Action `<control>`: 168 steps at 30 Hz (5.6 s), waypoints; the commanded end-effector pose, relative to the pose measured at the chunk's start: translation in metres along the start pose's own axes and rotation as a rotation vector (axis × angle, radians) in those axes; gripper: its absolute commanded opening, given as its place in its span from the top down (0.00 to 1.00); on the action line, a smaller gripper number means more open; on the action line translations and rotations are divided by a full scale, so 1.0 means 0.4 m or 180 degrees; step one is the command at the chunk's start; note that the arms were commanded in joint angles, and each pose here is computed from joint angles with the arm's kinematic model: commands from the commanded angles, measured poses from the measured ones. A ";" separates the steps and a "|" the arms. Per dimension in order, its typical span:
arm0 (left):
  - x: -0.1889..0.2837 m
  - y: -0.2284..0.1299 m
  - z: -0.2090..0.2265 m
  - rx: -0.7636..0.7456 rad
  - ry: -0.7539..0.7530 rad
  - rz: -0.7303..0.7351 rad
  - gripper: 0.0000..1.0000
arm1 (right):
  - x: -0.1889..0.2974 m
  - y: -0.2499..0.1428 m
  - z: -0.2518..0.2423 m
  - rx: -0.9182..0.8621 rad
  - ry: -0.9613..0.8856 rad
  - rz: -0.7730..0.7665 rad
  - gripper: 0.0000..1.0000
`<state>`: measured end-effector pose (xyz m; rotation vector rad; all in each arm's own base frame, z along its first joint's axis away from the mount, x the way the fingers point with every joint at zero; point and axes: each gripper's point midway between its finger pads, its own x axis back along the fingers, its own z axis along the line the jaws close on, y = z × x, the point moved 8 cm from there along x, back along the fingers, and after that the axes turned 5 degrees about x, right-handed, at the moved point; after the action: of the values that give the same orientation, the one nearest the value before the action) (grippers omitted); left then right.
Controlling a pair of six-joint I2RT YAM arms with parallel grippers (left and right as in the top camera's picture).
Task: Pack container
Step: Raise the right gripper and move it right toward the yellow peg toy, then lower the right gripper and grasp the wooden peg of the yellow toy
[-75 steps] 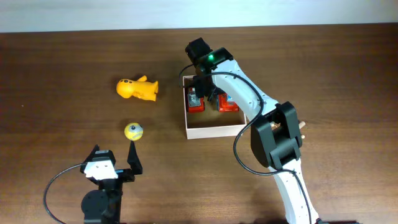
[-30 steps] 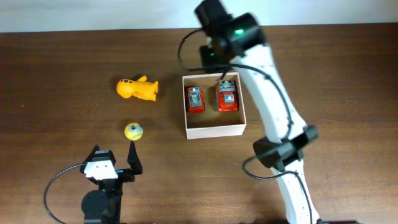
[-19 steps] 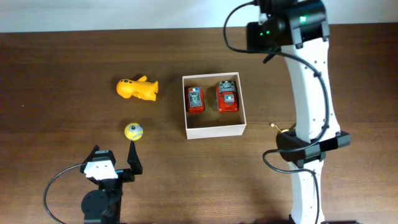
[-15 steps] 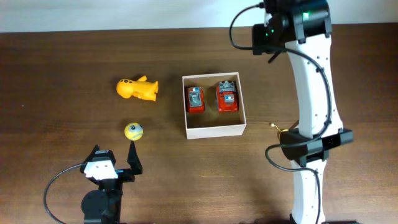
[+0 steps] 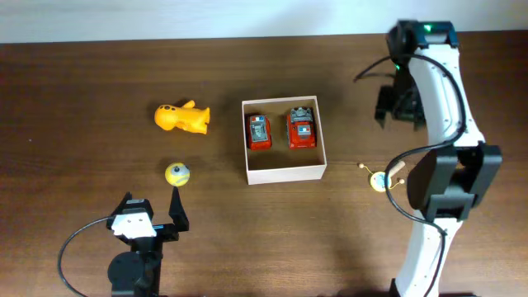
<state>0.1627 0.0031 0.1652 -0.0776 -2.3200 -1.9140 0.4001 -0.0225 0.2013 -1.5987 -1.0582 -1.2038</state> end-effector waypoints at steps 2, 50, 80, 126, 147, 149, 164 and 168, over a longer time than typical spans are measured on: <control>-0.001 -0.004 0.000 0.0009 -0.0020 0.0008 0.01 | -0.043 -0.029 0.027 -0.0553 0.0073 0.0140 0.37; -0.001 -0.004 0.000 0.0008 -0.0020 0.0007 0.01 | -0.336 -0.047 -0.007 -0.1184 -0.0098 -0.0266 0.38; -0.001 -0.004 0.000 0.0008 -0.0020 0.0007 0.01 | -0.373 -0.062 0.053 0.0236 0.0713 -0.0164 0.27; -0.001 -0.004 0.000 0.0008 -0.0020 0.0007 0.01 | -0.417 -0.092 0.021 0.0940 0.0262 -0.0098 0.66; -0.001 -0.004 0.000 0.0008 -0.0020 0.0007 0.01 | -0.416 -0.075 0.025 0.0939 0.0271 -0.0235 0.85; -0.001 -0.004 0.000 0.0008 -0.0020 0.0008 0.01 | -0.416 -0.075 0.025 0.0939 0.0272 -0.0234 0.85; -0.001 -0.004 0.000 0.0008 -0.0020 0.0007 0.01 | -0.402 -0.067 0.045 0.0941 0.0542 -0.0274 0.88; -0.001 -0.004 0.000 0.0008 -0.0020 0.0007 0.01 | -0.379 -0.052 0.047 0.0941 0.0582 -0.0328 0.90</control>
<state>0.1627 0.0031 0.1652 -0.0776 -2.3200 -1.9140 0.3608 -0.0249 0.0769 -1.2195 -1.2388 -1.1934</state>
